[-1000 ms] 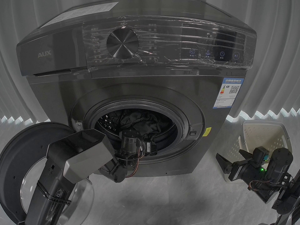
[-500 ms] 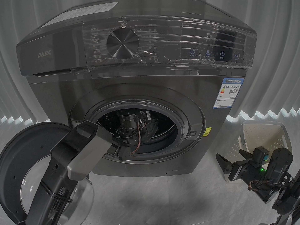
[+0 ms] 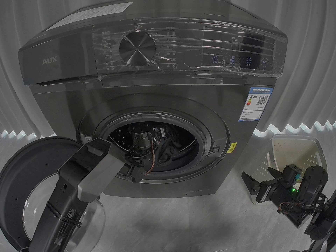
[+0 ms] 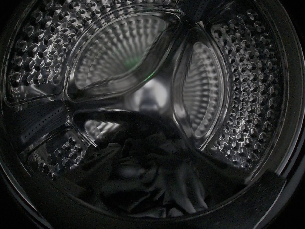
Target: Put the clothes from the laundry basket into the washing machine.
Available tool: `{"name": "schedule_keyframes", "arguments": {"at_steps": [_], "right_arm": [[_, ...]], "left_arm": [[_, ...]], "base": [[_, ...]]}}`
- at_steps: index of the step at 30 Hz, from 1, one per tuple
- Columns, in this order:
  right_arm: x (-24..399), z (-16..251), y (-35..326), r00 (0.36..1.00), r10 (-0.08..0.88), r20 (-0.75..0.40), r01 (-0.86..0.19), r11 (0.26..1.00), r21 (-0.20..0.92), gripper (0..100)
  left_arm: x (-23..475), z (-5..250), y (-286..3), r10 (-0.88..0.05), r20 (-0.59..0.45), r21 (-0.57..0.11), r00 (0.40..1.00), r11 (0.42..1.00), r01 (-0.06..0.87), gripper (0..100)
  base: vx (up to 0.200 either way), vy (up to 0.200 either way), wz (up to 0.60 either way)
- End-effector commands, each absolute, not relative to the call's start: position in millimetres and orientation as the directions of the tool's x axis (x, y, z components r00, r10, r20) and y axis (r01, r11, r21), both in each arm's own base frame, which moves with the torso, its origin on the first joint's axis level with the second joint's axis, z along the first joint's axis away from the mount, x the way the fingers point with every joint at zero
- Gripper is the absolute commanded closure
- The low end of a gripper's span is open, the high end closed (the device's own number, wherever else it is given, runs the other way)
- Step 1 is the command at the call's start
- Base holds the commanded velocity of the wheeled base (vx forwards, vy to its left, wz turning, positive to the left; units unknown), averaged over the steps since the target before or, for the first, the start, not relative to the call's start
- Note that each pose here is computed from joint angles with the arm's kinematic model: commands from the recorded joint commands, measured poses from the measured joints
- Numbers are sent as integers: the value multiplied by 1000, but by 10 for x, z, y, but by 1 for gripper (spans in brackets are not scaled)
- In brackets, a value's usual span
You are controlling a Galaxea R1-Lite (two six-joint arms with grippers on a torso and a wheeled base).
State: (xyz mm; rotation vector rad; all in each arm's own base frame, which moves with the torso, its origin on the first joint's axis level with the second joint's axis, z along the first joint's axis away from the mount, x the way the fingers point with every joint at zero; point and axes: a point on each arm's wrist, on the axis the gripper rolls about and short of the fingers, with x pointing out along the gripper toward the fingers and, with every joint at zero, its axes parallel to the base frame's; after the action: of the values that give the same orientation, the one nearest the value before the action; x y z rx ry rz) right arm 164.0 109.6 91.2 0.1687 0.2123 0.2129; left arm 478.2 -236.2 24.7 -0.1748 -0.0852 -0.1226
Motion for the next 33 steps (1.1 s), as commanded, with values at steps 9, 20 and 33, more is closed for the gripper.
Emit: {"name": "schedule_keyframes", "arguments": {"at_steps": [9, 20, 33], "right_arm": [[1610, 888, 1075, 953, 225, -205, -189, 965, 181, 0], [1602, 885, 1088, 951, 230, -206, -194, 964, 182, 0], [1602, 885, 1088, 951, 230, -206, -194, 964, 183, 0]], "left_arm": [[4265, 199, -2441, -185, -99, -100, 978, 979, 175, 0], [4185, -299, -2385, -172, -227, -49, 959, 985, 165, 0], [4427, -207, -2456, -170, -124, -92, 978, 983, 159, 100]], "base": [[0, 0, 0], [0, 0, 0], [0, 0, 0]]}}
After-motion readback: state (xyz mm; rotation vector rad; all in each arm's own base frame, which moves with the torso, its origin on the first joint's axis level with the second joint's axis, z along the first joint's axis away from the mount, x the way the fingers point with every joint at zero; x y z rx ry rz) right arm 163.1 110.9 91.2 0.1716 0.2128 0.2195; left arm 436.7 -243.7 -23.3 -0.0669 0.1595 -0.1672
